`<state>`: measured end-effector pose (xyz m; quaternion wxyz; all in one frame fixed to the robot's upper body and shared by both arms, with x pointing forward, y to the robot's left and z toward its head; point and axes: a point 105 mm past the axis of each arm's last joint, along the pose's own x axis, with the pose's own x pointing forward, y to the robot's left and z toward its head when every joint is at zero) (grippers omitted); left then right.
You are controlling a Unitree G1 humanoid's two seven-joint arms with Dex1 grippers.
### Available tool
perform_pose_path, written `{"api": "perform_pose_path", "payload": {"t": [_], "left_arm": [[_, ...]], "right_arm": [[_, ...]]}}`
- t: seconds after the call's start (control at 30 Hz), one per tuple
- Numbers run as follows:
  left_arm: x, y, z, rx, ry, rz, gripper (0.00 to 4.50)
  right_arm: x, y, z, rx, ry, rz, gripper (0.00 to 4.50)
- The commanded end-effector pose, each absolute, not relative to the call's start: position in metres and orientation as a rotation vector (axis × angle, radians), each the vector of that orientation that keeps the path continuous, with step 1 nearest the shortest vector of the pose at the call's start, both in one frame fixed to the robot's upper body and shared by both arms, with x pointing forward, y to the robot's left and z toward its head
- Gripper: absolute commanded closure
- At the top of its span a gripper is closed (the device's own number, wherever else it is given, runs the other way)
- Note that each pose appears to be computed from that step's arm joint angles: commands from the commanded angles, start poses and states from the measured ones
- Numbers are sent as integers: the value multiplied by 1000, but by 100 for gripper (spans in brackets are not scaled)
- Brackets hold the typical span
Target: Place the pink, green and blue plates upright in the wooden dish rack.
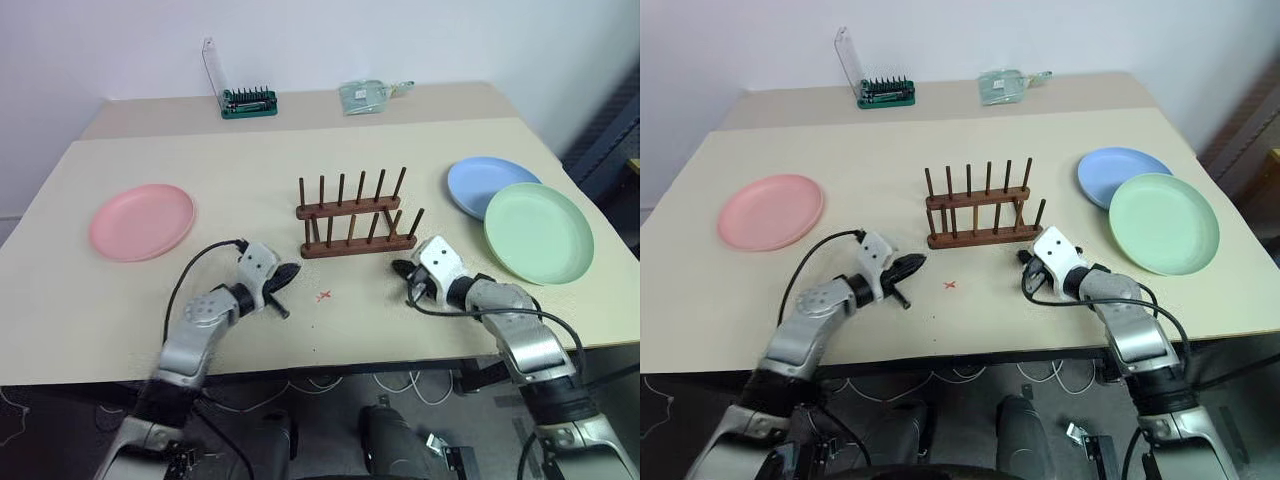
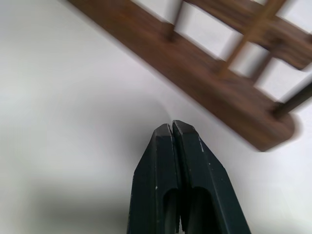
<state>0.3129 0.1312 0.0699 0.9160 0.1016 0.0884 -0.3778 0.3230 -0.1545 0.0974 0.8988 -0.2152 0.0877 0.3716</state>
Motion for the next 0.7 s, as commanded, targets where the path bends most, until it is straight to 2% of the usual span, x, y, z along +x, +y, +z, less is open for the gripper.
{"api": "perform_pose_path", "payload": {"t": [0.03,0.1,0.17,0.23,0.3,0.33,0.37,0.43,0.6,0.7], "left_arm": [[293,179,80,87,231,-732,385],[293,203,94,38,193,-645,305],[296,219,102,20,168,-566,210],[306,255,124,13,76,-352,106],[317,315,146,-66,0,33,9],[317,332,151,-126,-14,151,0],[314,348,154,-160,-28,265,0],[310,360,152,-231,-17,355,0],[316,375,134,-309,112,473,0],[329,378,125,-356,177,471,0]], "right_arm": [[312,-146,148,-396,60,866,425],[307,-139,161,-362,48,921,362],[303,-133,168,-370,38,952,268],[302,-120,180,-410,-3,997,162],[307,-110,188,-458,-54,996,68],[310,-108,190,-473,-66,991,11],[311,-105,189,-479,-70,1002,5],[311,-101,185,-479,-65,1025,5],[314,-98,178,-487,-62,1046,5],[315,-97,176,-487,-68,1047,5]]}}
